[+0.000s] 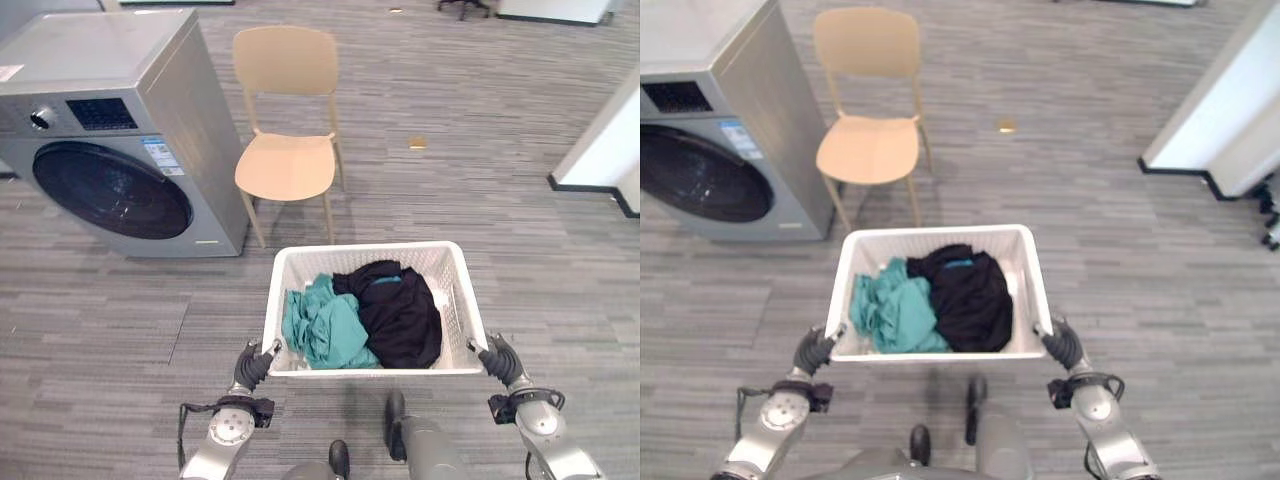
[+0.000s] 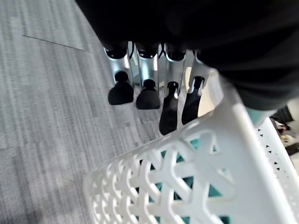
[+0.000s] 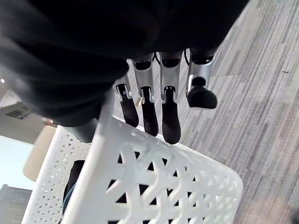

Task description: Grab the laundry basket,head to the washer,open it,put in the laundry and shut it.

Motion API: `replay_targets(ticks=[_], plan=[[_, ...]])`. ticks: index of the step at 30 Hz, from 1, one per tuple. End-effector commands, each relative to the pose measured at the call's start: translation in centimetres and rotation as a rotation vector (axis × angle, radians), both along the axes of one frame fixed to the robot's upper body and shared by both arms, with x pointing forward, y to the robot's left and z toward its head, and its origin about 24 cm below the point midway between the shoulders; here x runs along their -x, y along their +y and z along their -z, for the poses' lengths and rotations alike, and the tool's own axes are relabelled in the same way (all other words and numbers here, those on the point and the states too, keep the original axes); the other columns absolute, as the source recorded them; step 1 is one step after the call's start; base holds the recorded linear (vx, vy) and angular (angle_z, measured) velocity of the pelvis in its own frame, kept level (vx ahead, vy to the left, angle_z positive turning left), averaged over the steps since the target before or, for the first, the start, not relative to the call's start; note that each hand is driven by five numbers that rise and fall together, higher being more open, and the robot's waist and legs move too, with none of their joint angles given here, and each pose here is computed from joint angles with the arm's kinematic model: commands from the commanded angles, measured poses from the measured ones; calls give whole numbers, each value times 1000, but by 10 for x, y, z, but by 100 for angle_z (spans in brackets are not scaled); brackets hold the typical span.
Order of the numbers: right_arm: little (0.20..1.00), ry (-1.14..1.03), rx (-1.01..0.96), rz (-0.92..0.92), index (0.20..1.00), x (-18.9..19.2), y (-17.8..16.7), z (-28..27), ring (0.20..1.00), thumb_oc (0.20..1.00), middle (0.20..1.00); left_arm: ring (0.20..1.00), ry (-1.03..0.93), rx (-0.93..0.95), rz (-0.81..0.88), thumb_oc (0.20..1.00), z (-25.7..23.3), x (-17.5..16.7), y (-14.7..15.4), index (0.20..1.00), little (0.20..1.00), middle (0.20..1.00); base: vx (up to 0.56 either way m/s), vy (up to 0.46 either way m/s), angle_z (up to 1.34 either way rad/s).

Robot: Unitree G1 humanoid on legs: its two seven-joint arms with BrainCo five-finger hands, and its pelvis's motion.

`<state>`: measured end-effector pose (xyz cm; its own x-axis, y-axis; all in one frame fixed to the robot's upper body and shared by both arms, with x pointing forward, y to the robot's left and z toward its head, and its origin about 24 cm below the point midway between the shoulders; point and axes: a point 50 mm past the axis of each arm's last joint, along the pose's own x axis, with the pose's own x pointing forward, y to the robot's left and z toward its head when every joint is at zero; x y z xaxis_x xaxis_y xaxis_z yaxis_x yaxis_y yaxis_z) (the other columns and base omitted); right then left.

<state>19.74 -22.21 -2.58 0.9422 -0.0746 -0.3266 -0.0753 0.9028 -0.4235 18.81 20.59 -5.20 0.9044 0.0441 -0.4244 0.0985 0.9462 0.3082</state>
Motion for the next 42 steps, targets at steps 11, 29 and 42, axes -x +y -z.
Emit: replay_targets(ticks=[11, 29, 42], plan=[[200, -194, -107, -15, 200, -10, -5, -33, 200, 200, 200, 200, -224, 162, 52, 200, -37, -22, -22, 200, 200, 200, 222, -40, 59], [200, -230, -130, -81, 200, -21, 19, -37, 200, 200, 200, 200, -259, 102, 43, 200, -47, -33, -11, 200, 200, 200, 289, 207, -14], [200, -196, -128, -34, 200, -15, 2, -31, 200, 200, 200, 200, -260, 137, 63, 200, -44, -31, -18, 200, 200, 200, 241, -35, 30]])
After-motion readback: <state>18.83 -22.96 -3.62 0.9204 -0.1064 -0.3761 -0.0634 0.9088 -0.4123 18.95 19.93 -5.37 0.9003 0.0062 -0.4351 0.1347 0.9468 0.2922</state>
